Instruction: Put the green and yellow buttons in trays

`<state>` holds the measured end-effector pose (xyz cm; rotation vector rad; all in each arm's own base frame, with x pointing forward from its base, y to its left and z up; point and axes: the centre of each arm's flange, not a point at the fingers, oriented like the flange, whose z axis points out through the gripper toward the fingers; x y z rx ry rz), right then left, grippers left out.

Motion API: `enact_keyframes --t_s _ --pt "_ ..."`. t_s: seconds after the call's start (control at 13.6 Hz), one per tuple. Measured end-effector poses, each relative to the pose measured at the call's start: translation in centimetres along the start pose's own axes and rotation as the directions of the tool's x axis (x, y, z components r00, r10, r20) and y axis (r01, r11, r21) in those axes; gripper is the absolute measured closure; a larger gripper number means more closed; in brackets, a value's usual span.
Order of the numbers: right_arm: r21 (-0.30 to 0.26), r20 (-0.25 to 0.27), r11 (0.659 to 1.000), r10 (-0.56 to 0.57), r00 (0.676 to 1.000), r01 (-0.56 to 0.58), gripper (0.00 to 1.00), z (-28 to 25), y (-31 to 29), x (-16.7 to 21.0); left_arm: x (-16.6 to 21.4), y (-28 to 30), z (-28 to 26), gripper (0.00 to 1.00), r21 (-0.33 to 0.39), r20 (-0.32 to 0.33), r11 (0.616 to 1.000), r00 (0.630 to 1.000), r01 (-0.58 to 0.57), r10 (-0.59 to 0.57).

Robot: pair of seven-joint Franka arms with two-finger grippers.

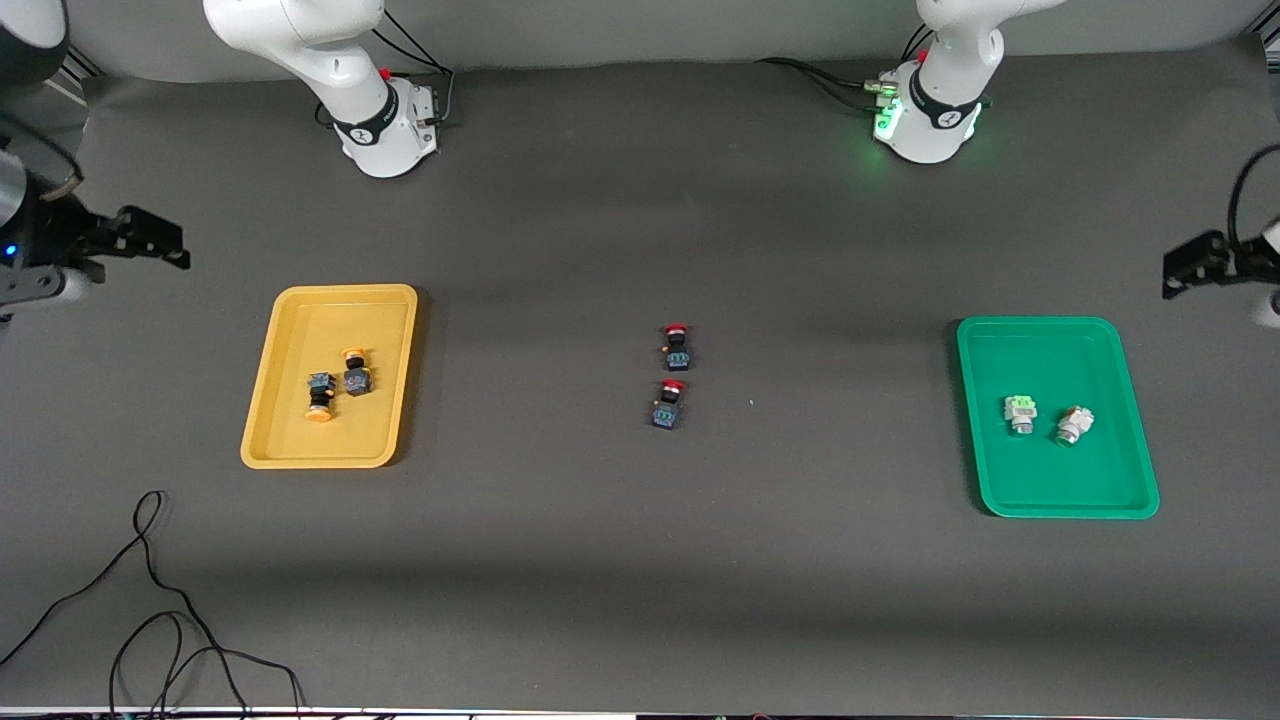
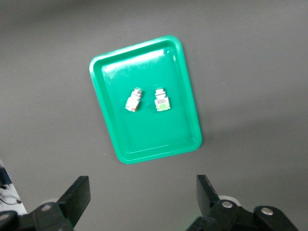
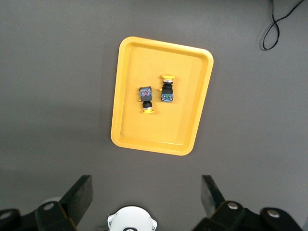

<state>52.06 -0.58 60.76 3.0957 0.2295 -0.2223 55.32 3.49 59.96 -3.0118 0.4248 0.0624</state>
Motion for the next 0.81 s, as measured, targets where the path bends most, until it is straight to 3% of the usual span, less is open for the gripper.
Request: enact_keyframes --t_s 0.29,0.59,0.81 --pt "-0.006 0.003 1.0 0.027 1.0 -0.027 0.0 0.6 -1.8 -0.3 0.8 4.9 -1.7 0.01 0.007 -0.027 1.0 0.999 -0.025 0.026" --pt "-0.008 0.005 1.0 0.029 1.0 -0.029 0.0 0.9 -2.1 0.0 1.6 8.5 -1.9 0.01 -0.023 -0.033 0.997 0.997 0.075 -0.076" --pt "-0.009 -0.003 0.999 0.032 0.999 -0.032 0.0 0.9 -2.1 0.2 1.5 7.9 -1.8 0.01 -0.053 -0.031 0.988 0.989 0.143 -0.144"
